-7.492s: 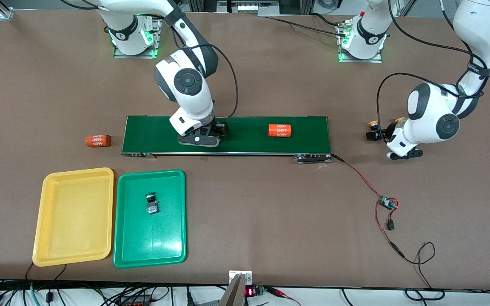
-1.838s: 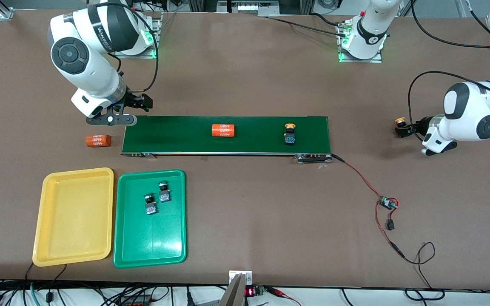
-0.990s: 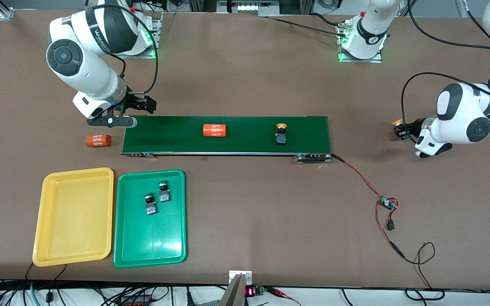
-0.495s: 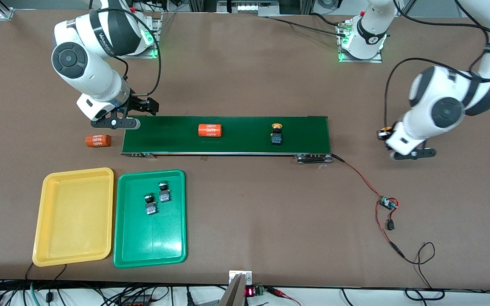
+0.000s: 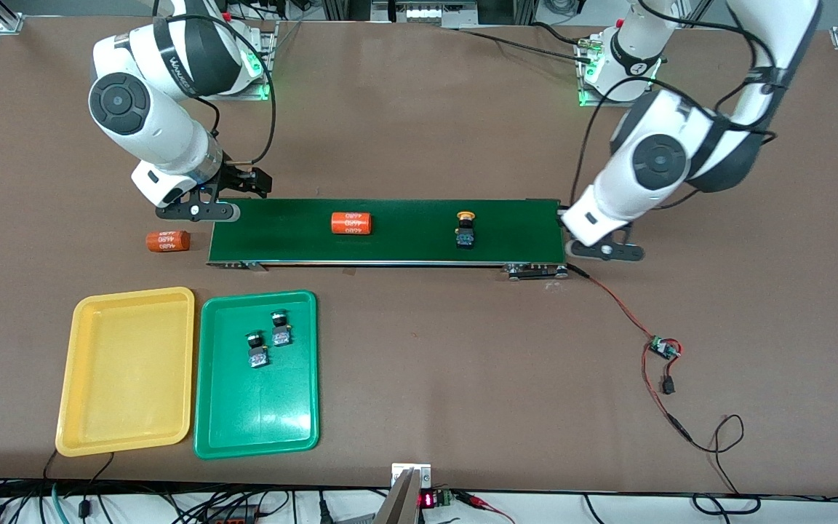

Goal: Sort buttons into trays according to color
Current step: 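Carry the orange-capped button with the left gripper and set it on the belt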

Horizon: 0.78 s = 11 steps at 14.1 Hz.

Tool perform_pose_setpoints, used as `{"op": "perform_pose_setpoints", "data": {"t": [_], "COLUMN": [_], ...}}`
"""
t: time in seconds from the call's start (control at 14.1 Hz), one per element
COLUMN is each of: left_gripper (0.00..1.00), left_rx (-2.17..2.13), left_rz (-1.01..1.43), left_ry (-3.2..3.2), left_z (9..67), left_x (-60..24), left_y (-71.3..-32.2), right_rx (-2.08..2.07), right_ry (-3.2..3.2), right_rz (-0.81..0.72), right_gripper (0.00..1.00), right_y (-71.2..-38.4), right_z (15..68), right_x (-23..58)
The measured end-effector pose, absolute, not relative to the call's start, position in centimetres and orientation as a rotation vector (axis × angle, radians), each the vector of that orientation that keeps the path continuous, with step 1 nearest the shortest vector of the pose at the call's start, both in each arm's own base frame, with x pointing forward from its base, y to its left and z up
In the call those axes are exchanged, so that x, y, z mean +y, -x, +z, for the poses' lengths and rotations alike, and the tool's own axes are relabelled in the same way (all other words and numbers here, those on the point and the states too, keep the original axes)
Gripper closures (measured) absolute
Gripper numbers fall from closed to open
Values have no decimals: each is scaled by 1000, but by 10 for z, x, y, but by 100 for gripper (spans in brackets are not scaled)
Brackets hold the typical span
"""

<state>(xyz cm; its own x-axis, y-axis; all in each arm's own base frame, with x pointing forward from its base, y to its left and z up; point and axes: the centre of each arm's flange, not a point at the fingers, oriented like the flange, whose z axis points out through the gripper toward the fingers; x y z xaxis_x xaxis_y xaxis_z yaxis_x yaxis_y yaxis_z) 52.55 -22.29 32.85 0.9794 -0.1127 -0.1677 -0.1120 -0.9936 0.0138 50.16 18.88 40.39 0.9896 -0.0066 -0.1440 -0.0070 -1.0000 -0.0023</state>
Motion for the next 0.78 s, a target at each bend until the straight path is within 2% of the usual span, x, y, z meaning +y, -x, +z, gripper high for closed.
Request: {"op": "perform_pose_setpoints", "data": {"t": [0.78], "left_gripper": [59], "left_rx": [-137], "left_rz": [-461], "left_ry": [-3070], "left_z": [251], "left_x": [-254], "left_y": [-510], "right_rx": [11], "right_ry": [3131], "right_rz": [227], "right_gripper": [0], "right_y": [-502], "right_z": [404], "right_x": [189]}}
